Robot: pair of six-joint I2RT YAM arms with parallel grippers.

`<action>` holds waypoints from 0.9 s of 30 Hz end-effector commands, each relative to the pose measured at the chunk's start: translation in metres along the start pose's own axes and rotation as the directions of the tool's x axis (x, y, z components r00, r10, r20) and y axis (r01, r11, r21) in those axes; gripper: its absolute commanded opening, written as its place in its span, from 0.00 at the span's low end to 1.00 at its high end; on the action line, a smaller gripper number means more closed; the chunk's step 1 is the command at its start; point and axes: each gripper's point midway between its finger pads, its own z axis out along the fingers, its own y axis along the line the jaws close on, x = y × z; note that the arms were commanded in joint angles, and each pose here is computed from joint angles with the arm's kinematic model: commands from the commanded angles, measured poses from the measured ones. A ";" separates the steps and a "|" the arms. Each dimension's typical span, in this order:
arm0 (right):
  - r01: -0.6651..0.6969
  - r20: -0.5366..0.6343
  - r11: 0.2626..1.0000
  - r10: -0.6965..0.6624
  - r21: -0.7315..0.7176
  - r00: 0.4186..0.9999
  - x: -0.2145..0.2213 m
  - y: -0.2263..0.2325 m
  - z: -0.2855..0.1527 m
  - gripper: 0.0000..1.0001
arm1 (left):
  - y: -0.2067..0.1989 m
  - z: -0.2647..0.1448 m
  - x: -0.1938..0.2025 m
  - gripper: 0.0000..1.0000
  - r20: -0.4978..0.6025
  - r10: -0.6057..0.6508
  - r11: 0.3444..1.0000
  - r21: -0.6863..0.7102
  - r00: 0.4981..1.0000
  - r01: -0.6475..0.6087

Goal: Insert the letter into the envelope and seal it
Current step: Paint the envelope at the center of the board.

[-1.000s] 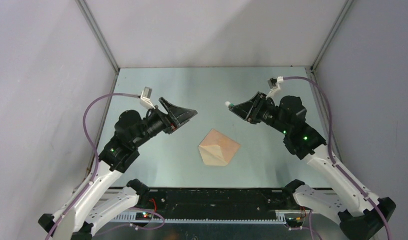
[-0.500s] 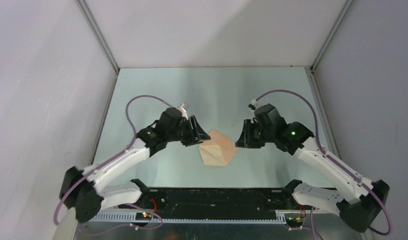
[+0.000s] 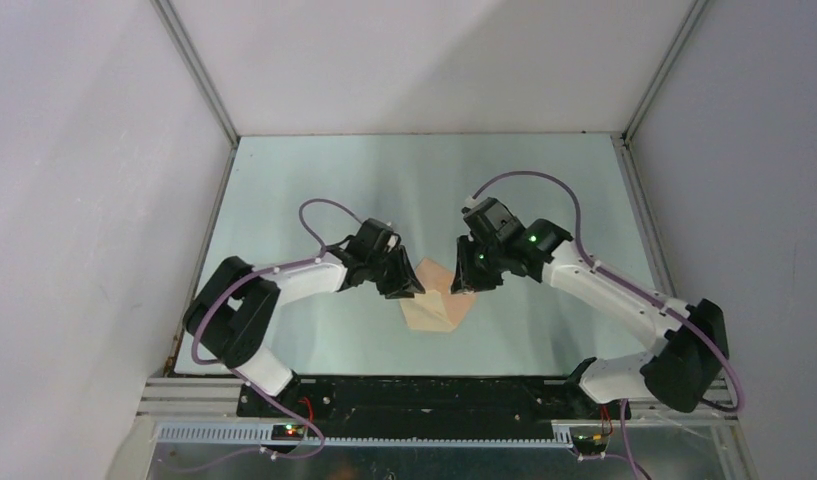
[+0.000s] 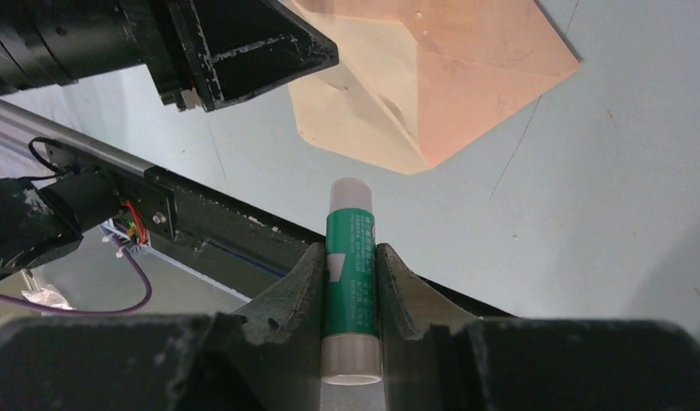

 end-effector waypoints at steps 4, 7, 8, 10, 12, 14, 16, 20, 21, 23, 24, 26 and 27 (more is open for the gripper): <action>0.002 -0.008 1.000 -0.002 0.004 1.000 -0.020 0.016 0.017 0.00 | 0.025 0.015 0.009 0.36 -0.016 0.010 0.999 -0.034 1.000 -0.010; 0.002 -0.048 1.000 -0.001 0.025 0.999 -0.020 0.015 0.034 0.00 | 0.037 0.015 0.017 0.37 -0.027 0.002 0.999 -0.054 1.000 -0.003; 0.001 -0.065 0.999 0.001 0.036 0.998 -0.020 0.015 0.041 0.00 | 0.037 0.014 0.018 0.36 -0.030 -0.002 0.999 -0.050 1.000 0.001; -0.002 -0.079 0.999 0.006 0.047 0.997 -0.022 0.015 0.049 0.00 | 0.033 0.008 0.022 0.36 -0.035 -0.007 1.000 -0.029 0.999 0.006; -0.009 -0.094 0.998 0.015 0.067 0.995 -0.023 0.014 0.057 0.00 | 0.022 -0.004 0.022 0.37 -0.026 0.003 1.000 0.012 1.000 -0.003; -0.017 -0.102 0.996 0.026 0.088 0.994 -0.025 0.012 0.063 0.00 | 0.006 -0.020 0.013 0.38 0.023 0.030 0.998 0.048 0.999 -0.031; -0.021 -0.106 0.994 0.032 0.103 0.994 -0.028 0.011 0.068 0.00 | -0.007 -0.034 0.001 0.40 0.078 0.055 0.996 0.059 0.995 -0.060; -0.024 -0.120 0.988 0.043 0.149 0.992 -0.032 0.005 0.078 0.00 | -0.018 -0.041 -0.021 0.41 0.132 0.054 0.995 0.073 0.990 -0.064; -0.024 -0.123 0.985 0.045 0.170 0.991 -0.032 0.002 0.079 0.00 | -0.016 -0.035 -0.027 0.41 0.134 0.038 0.996 0.071 0.990 -0.048; -0.023 -0.127 0.981 0.048 0.191 0.991 -0.036 -0.001 0.083 0.00 | -0.014 -0.023 -0.034 0.40 0.126 0.012 0.997 0.074 0.992 -0.022; -0.024 -0.131 0.980 0.050 0.198 0.990 -0.036 -0.003 0.085 0.00 | -0.008 -0.012 -0.033 0.39 0.102 -0.002 0.998 0.060 0.995 -0.004; -0.027 -0.136 0.978 0.056 0.209 0.989 -0.037 -0.006 0.087 0.00 | -0.006 0.002 -0.036 0.38 0.083 -0.019 0.998 0.059 0.996 0.014; -0.030 -0.137 0.976 0.060 0.215 0.989 -0.038 -0.008 0.089 0.00 | -0.009 0.006 -0.038 0.38 0.083 -0.026 0.997 0.073 0.996 0.020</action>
